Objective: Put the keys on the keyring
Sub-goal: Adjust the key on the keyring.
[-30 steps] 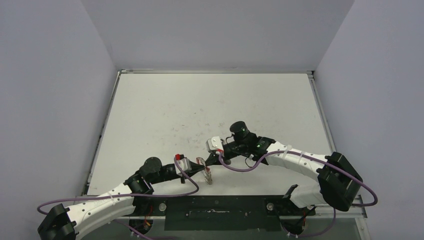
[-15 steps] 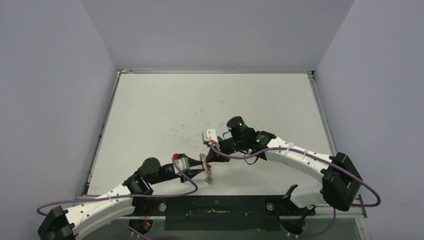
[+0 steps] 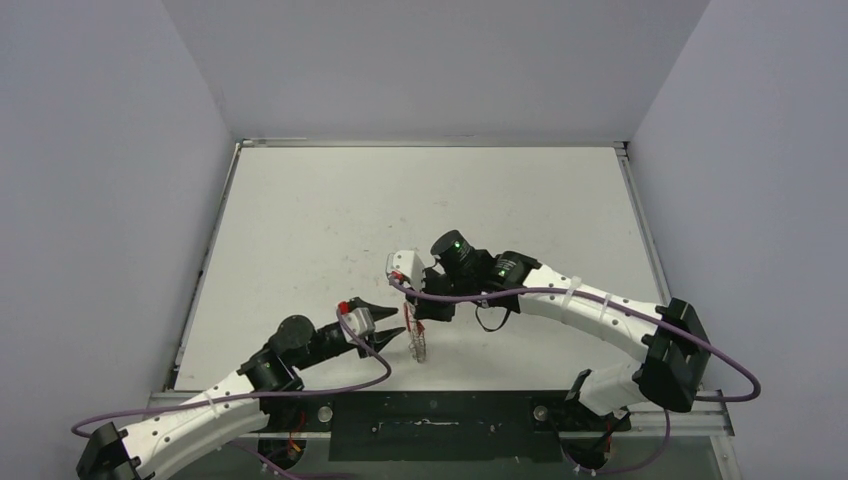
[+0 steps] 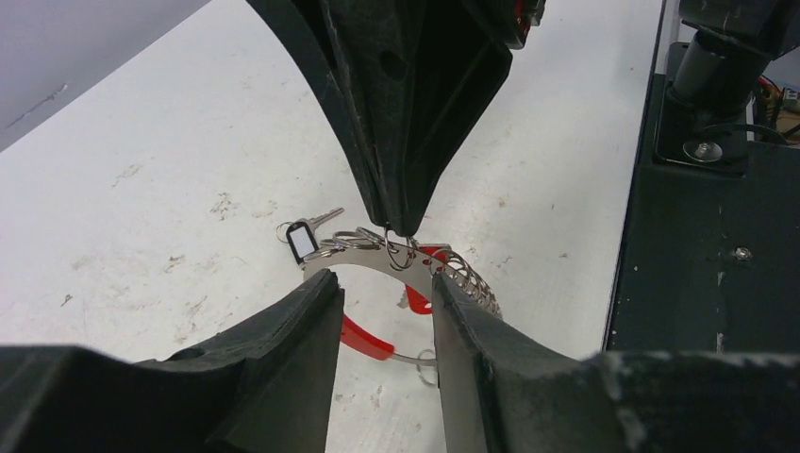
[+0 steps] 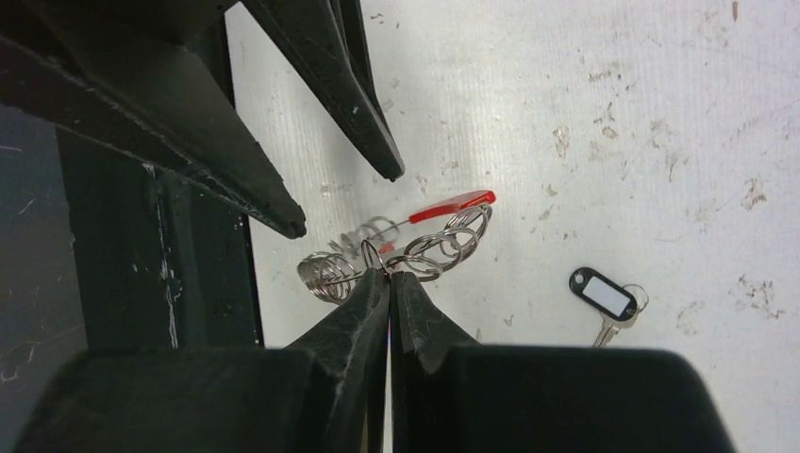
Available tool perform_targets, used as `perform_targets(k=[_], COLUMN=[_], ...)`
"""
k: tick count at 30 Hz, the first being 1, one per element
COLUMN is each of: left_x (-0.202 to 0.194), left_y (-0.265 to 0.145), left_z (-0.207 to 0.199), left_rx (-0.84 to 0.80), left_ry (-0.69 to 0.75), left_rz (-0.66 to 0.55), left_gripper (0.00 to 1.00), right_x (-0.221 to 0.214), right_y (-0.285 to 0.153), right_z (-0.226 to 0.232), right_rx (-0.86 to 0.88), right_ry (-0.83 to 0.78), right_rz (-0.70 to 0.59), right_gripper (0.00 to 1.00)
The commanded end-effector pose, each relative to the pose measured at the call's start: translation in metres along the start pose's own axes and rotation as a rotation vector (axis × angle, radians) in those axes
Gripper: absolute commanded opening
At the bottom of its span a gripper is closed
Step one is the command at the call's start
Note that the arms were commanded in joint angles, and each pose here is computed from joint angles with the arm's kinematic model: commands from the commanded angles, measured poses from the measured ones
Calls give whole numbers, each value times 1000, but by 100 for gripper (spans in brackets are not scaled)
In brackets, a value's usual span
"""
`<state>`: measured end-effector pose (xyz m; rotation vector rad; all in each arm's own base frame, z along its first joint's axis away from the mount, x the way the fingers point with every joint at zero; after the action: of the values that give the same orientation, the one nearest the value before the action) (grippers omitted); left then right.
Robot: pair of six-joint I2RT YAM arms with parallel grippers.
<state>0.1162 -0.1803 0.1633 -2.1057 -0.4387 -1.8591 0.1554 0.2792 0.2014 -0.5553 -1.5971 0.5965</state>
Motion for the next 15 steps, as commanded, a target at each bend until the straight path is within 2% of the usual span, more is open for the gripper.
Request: perform_targets(k=[1,5,10,15], left_x=[21,20,16,15], left_y=[6,12,18,21], left_z=[-2,-4,-4,-3], left_rx=[-11,-47,-65,-61], left_ry=[29,19,14,16], left_rz=[-36,-23,4,0], left_gripper=[38,37,24,23], right_x=[13,14,16,16], right_y=[-4,0,2,3], right_z=[-4,-5,-4,-3], right_rx=[-64,-77,-76,-71], right_ry=[33,40,36,33], right_rz=[49,66,63,61], right_gripper=[0,0,0,0])
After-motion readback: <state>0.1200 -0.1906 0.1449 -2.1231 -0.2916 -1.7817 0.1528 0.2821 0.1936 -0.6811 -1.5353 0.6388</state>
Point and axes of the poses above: each gripper's point midway between its finger pads, its own y axis out along the fingers, its own z axis along the line the jaws close on, x = y × z, the point moved 7 cm from there along -y, back along the fingers, and after that the axes turned 12 degrees about -y, right-handed, at the moved point
